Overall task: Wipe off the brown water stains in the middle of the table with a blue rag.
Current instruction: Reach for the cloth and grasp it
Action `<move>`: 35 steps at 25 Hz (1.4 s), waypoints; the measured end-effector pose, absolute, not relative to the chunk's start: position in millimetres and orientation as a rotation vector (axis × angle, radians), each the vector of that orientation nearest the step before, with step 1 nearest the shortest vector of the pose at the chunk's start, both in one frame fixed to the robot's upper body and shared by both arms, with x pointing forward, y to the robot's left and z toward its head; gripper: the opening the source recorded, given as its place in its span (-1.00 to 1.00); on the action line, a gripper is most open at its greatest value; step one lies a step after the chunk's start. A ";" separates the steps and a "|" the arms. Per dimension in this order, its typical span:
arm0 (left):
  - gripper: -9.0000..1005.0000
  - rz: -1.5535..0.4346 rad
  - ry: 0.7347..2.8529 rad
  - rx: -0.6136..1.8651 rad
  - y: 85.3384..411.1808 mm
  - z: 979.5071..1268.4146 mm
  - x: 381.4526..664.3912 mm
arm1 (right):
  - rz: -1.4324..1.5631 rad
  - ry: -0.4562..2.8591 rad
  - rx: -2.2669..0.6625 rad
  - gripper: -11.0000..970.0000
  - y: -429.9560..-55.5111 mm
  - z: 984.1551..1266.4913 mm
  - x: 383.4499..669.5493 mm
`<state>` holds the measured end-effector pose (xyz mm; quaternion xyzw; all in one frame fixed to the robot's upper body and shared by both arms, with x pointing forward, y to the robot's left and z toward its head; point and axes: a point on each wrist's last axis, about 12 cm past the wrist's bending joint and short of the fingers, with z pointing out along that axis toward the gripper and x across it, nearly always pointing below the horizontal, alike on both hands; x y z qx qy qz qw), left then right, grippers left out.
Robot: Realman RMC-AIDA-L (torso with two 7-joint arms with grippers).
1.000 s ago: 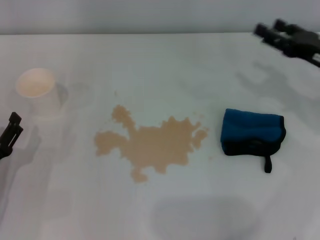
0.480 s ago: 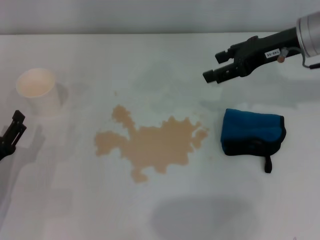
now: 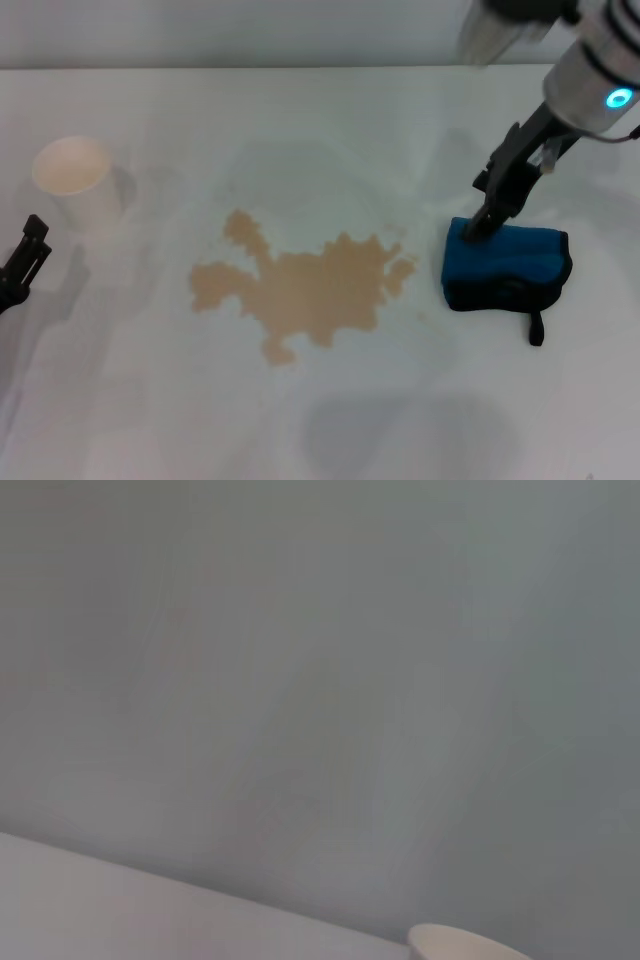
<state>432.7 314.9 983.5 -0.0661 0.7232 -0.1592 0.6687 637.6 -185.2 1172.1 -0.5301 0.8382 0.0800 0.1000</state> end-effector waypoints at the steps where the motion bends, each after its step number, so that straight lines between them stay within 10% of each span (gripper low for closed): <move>1: 0.75 -0.359 1.630 -0.149 315.0 983.6 433.0 | 0.201 2.489 -1.602 0.70 -179.3 1167.1 634.2; 35: 0.75 -0.396 1.625 -0.169 315.6 985.7 438.2 | -0.039 2.582 -1.638 0.59 -175.4 1116.4 620.7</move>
